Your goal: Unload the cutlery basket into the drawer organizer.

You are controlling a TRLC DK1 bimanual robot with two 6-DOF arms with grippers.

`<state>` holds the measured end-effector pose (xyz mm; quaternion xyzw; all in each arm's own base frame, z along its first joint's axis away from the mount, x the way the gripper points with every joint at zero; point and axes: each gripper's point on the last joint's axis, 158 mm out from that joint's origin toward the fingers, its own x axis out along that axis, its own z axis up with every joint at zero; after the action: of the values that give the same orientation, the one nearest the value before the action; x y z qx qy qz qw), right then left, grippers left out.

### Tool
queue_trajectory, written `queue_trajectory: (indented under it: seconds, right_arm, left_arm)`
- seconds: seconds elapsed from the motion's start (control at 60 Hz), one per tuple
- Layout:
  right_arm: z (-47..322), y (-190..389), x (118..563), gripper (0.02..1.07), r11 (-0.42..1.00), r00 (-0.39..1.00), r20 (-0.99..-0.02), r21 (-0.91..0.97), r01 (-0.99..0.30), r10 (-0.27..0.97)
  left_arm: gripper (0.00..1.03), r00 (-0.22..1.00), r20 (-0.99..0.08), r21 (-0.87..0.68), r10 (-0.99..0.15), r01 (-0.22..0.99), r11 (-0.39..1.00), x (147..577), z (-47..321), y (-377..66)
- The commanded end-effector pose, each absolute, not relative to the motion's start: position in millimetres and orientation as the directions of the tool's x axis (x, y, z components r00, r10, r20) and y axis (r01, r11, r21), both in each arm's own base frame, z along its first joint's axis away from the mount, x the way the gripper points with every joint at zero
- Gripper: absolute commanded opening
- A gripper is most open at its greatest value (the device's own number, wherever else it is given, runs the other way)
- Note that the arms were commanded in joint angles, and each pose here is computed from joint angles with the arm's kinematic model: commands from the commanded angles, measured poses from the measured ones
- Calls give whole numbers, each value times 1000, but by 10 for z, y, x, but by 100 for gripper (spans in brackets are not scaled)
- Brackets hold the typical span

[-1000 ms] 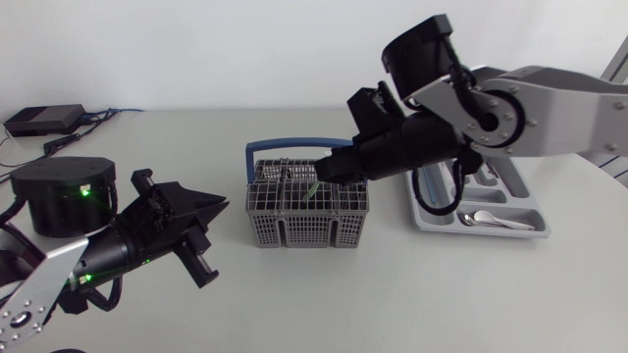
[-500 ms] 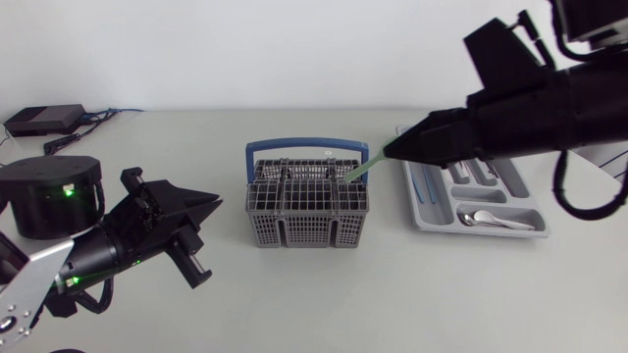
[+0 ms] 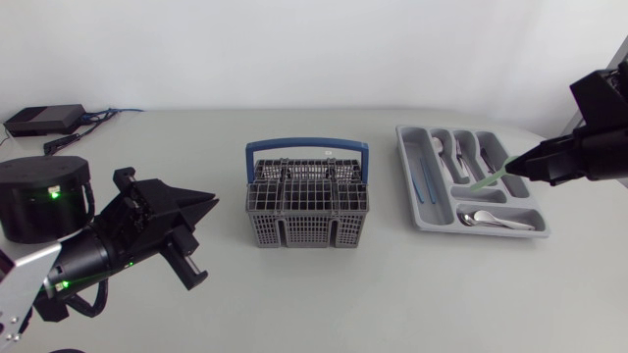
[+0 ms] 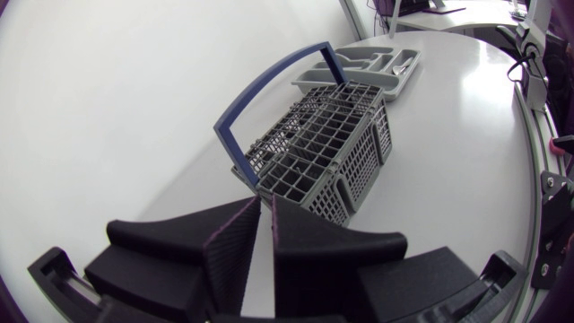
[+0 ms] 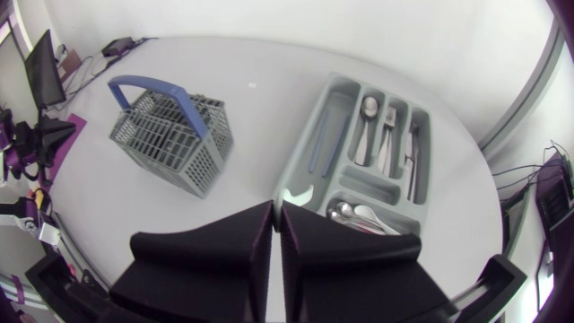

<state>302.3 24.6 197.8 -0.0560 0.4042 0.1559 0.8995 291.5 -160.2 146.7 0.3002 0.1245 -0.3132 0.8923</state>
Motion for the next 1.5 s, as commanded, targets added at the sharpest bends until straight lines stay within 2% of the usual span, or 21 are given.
queue_trajectory:
  seconds: [0.0,0.25,0.367,0.483,0.767,1.067,1.1,1.167,1.183,1.2,1.333,1.383,1.483]
  right_arm:
    - [1750,67,3041,8,948,600,-778,-17,-317,187]
    - [1374,-441,3196,8,957,568,-822,-194,-216,-39]
    - [1238,-748,3314,8,933,567,-802,-327,-152,-189]
    - [1042,-919,3388,8,914,529,-807,-384,-129,-264]
    - [577,-1171,3591,8,891,459,-817,-441,-110,-348]
    - [117,-1095,3667,8,886,410,-842,-440,-146,-351]
    - [81,-1074,3687,12,887,408,-844,-437,-149,-347]
    - [22,-1011,3720,27,889,406,-849,-430,-159,-338]
    - [22,-1011,3720,27,889,406,-849,-430,-159,-338]
    - [3,-972,3743,35,888,410,-849,-429,-165,-334]
    - [18,-855,3818,68,888,433,-842,-427,-170,-321]
    - [90,-803,3845,72,887,453,-833,-429,-169,-316]
    - [271,-716,3886,75,888,498,-811,-432,-159,-305]
  left_arm:
    - [31,762,-433,433,-481,644,631,2851,1353,-1582]
    - [31,765,-428,431,-482,641,635,2834,1376,-1574]
    - [31,762,-430,424,-484,644,637,2827,1366,-1579]
    - [31,763,-429,423,-484,643,639,2824,1371,-1578]
    - [31,763,-428,422,-484,642,640,2815,1381,-1573]
    - [31,764,-426,424,-485,642,639,2817,1409,-1574]
    - [31,765,-425,424,-485,641,639,2820,1416,-1576]
    - [31,765,-425,424,-485,641,639,2823,1423,-1577]
    - [31,765,-425,424,-485,641,639,2823,1423,-1577]
    - [31,763,-426,424,-486,643,638,2819,1419,-1581]
    - [31,761,-430,422,-485,645,637,2817,1420,-1580]
    - [31,761,-432,422,-485,645,637,2811,1419,-1577]
    - [31,760,-433,421,-484,646,637,2801,1420,-1572]
